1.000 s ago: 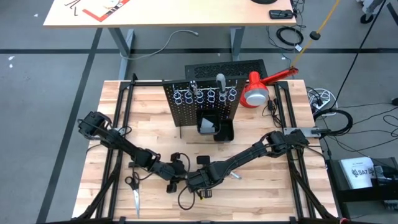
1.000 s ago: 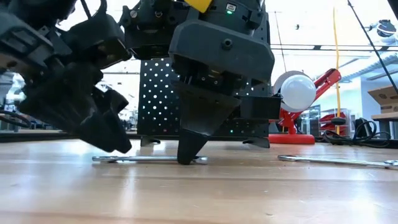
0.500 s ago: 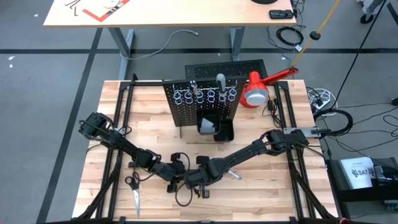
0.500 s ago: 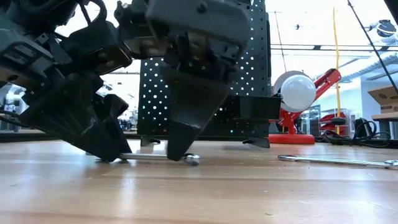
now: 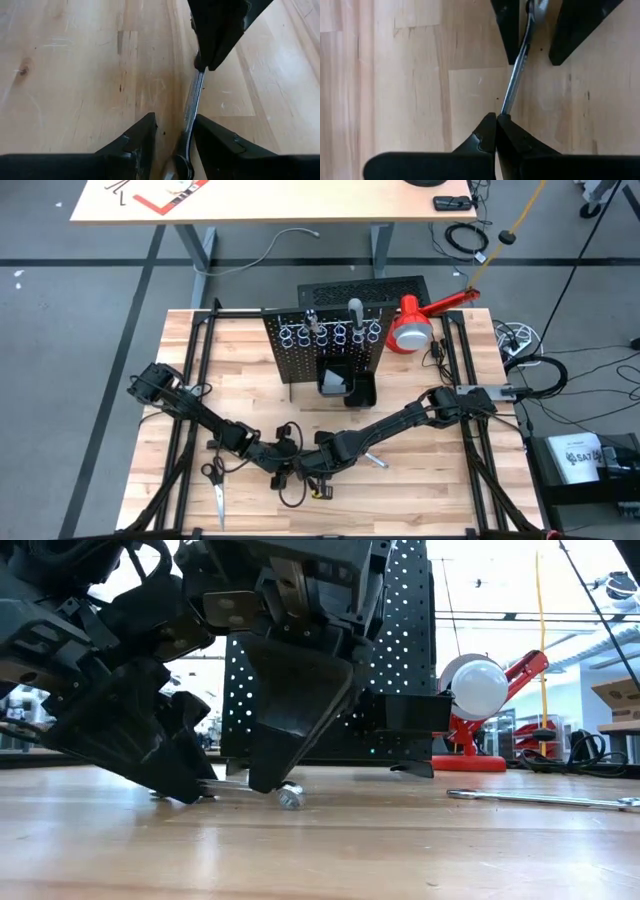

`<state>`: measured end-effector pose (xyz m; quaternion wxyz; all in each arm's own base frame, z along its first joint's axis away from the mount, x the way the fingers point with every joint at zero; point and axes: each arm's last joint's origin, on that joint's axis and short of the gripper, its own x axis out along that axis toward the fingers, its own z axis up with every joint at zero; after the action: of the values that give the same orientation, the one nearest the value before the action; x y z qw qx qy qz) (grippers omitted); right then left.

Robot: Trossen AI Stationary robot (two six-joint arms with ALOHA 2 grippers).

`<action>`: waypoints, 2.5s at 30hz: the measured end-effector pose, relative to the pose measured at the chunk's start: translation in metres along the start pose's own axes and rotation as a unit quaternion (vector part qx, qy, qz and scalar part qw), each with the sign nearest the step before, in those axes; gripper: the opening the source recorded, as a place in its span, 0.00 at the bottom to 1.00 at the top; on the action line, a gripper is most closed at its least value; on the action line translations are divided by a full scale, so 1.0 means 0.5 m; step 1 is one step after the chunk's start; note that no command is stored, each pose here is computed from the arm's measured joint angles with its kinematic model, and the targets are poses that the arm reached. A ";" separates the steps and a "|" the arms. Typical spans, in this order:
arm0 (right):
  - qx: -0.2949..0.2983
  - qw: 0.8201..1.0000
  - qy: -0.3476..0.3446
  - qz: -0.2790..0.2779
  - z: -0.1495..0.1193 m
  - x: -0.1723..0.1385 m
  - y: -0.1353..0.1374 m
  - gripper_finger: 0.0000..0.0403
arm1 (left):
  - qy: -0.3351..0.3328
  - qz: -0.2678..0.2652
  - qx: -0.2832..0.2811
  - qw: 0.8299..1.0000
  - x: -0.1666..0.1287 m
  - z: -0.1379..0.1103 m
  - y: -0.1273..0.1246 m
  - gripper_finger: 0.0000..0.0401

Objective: Hang tools onto peg board
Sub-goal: Hang the wrench on the pegboard

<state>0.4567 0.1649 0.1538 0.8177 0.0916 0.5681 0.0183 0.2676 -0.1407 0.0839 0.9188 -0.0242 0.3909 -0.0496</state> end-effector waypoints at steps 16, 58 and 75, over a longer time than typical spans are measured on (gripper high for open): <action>-0.002 1.000 0.000 -0.021 -0.002 -0.003 -0.004 0.00 | 0.006 -0.015 0.006 1.000 0.003 0.001 0.007 0.04; -0.091 0.978 -0.123 -0.139 0.009 -0.085 0.039 0.33 | -0.079 -0.009 0.012 0.997 -0.120 0.113 -0.003 0.04; -0.139 0.971 -0.139 -0.135 0.027 -0.096 0.033 0.09 | 0.001 0.001 0.053 0.999 -0.144 0.159 -0.020 0.04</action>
<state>0.4536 0.1732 0.2054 0.8881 -0.0992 0.4480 -0.0260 0.2744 -0.1420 0.1915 0.9186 0.0251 0.3882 -0.0694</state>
